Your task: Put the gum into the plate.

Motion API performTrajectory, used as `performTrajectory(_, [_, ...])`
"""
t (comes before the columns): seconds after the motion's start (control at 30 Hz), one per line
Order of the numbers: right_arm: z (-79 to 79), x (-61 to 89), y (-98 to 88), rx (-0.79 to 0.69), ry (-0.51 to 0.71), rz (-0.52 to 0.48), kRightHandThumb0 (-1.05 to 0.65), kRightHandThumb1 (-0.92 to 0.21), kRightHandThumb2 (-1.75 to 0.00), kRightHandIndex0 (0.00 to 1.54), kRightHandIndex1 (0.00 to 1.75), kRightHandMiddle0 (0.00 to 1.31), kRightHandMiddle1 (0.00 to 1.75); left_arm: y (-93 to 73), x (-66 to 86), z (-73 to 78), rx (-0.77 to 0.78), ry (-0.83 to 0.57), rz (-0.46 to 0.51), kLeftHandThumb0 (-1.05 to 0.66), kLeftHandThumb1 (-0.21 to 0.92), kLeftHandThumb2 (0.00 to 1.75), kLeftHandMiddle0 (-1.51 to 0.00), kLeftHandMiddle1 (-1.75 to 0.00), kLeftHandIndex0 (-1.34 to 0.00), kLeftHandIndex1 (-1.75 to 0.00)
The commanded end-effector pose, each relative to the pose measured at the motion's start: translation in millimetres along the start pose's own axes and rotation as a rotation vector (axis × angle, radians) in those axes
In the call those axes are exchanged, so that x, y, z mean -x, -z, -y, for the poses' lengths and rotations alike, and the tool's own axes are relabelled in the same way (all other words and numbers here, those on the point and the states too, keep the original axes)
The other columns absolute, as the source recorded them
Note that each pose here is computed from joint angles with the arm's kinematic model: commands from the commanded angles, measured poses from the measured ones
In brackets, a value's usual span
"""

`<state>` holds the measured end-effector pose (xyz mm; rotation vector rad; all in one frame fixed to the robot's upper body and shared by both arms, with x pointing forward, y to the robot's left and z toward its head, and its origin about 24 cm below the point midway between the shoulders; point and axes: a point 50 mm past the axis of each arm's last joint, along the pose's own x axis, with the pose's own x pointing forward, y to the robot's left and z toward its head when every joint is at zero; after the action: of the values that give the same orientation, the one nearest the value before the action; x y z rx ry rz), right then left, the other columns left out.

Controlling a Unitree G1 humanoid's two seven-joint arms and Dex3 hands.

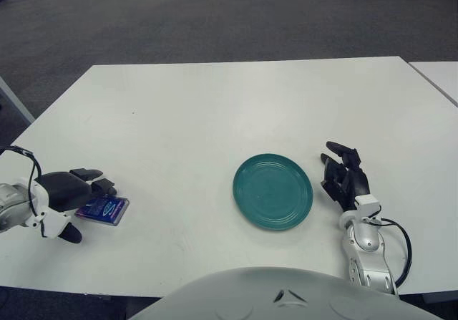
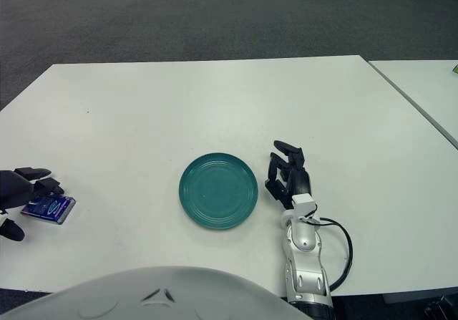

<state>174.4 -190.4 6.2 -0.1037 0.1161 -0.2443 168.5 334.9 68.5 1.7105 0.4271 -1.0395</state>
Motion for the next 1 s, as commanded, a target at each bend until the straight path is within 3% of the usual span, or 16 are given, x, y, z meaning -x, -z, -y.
performTrajectory(0.0, [1.4, 6.8, 14.5, -0.007, 0.011, -0.09, -0.78, -0.92, -0.85, 0.41, 0.46, 0.0, 1.02, 3.2, 3.5, -2.9, -0.019, 0.004, -0.016, -1.05, 0.92, 0.25, -0.09, 0.0, 0.0, -0.65])
performTrajectory(0.4, [2.8, 4.6, 14.6, -0.01, 0.006, -0.085, -0.76, -0.92, -0.83, 0.38, 0.5, 0.0, 1.04, 0.6, 3.0, -4.8, -0.021, 0.003, -0.013, -1.05, 0.92, 0.25, -0.09, 0.0, 0.0, -0.65])
performTrajectory(0.43, [3.0, 4.5, 14.6, -0.009, 0.005, -0.084, -0.75, -0.92, -0.83, 0.38, 0.5, 0.0, 1.04, -7.0, -9.3, -15.9, 0.043, -0.133, 0.008, -1.05, 0.92, 0.25, -0.09, 0.0, 0.0, -0.65])
performTrajectory(0.47, [3.2, 4.5, 14.5, -0.008, 0.001, -0.083, -0.75, -0.92, -0.83, 0.38, 0.5, 0.0, 1.04, -16.4, -22.7, -32.5, 0.109, -0.278, 0.036, -0.93, 0.83, 0.43, -0.17, -0.35, -0.1, -0.87])
performTrajectory(0.5, [3.5, 4.4, 14.4, -0.007, -0.001, -0.082, -0.75, -0.92, -0.83, 0.37, 0.5, 0.0, 1.04, -23.5, -31.2, -45.7, 0.155, -0.377, 0.059, -0.76, 0.66, 0.73, -0.5, -0.85, -0.27, -1.18])
performTrajectory(0.53, [3.7, 4.4, 14.4, -0.006, -0.002, -0.081, -0.76, -0.92, -0.83, 0.37, 0.5, 0.0, 1.04, -27.8, -35.7, -53.8, 0.18, -0.431, 0.073, -0.65, 0.53, 0.94, -0.71, -1.18, -0.39, -1.39])
performTrajectory(0.57, [3.6, 4.3, 14.3, -0.005, -0.005, -0.081, -0.76, -0.92, -0.84, 0.36, 0.5, 0.0, 1.04, -29.4, -36.5, -58.0, 0.188, -0.445, 0.077, -0.59, 0.45, 1.08, -0.85, -1.38, -0.47, -1.52])
performTrajectory(0.63, [3.8, 4.3, 14.1, -0.003, -0.008, -0.081, -0.76, -0.92, -0.84, 0.36, 0.5, 0.0, 1.04, -30.1, -36.5, -60.0, 0.197, -0.448, 0.076, -0.53, 0.38, 1.2, -0.97, -1.56, -0.54, -1.63])
performTrajectory(0.73, [5.4, 4.1, 13.1, -0.002, -0.012, -0.078, -0.76, -0.92, -0.84, 0.35, 0.5, 0.0, 1.04, -31.1, -37.3, -59.3, 0.216, -0.451, 0.069, -0.49, 0.33, 1.29, -1.06, -1.69, -0.59, -1.71])
performTrajectory(0.97, [7.9, 4.1, 11.7, -0.006, -0.019, -0.076, -0.78, -0.92, -0.85, 0.34, 0.5, 0.0, 1.06, -31.7, -39.7, -66.3, 0.203, -0.49, 0.071, -0.47, 0.31, 1.32, -1.1, -1.74, -0.61, -1.74])
